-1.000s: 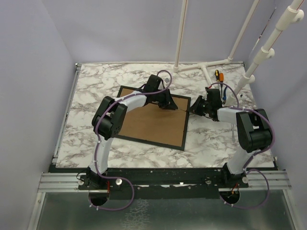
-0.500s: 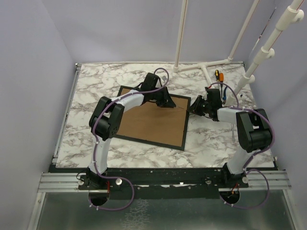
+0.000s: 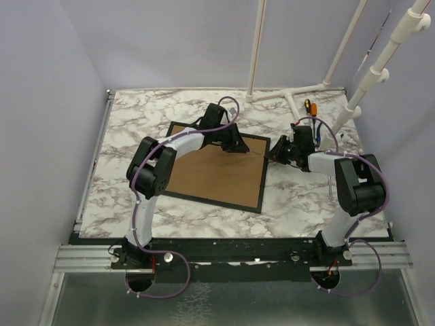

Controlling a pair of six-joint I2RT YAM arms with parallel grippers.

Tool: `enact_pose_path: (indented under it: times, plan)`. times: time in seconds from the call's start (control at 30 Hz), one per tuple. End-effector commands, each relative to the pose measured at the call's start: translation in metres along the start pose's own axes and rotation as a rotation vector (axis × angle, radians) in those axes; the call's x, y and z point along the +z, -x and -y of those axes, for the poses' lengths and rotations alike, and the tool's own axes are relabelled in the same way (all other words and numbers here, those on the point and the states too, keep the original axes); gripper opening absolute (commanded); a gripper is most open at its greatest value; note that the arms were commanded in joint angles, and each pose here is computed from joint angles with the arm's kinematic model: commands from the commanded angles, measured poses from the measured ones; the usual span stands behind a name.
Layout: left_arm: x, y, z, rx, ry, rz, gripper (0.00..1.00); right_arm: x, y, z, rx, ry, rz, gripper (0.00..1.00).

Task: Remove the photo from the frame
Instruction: Release the photo frame item from the photo frame.

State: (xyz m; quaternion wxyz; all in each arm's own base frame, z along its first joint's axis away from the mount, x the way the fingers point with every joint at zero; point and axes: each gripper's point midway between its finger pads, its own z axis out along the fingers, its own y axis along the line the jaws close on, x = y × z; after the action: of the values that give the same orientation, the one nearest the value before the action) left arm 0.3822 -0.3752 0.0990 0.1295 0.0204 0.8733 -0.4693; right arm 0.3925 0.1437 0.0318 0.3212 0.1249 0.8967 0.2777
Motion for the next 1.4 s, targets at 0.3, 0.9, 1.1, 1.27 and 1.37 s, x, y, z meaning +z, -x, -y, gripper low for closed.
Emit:
enact_pose_path:
  times: [0.3,0.9,1.1,1.27,1.37]
  plan:
    - [0.014,-0.006,-0.01,-0.017,0.002,-0.032,0.0,0.004,-0.004,0.002,0.019,0.025,-0.011,0.26]
    - [0.02,-0.008,-0.008,-0.014,0.0,-0.039,0.0,0.004,-0.005,-0.001,0.017,0.042,-0.018,0.26]
    - [0.02,-0.007,-0.009,-0.013,0.005,-0.033,0.0,0.003,-0.005,-0.001,0.014,0.045,-0.016,0.26]
    - [0.02,-0.007,-0.009,-0.012,0.009,-0.03,0.0,0.003,-0.005,-0.002,0.013,0.045,-0.015,0.26]
    - [0.021,-0.007,-0.01,-0.016,0.007,-0.034,0.0,0.003,-0.005,-0.002,0.014,0.046,-0.015,0.25]
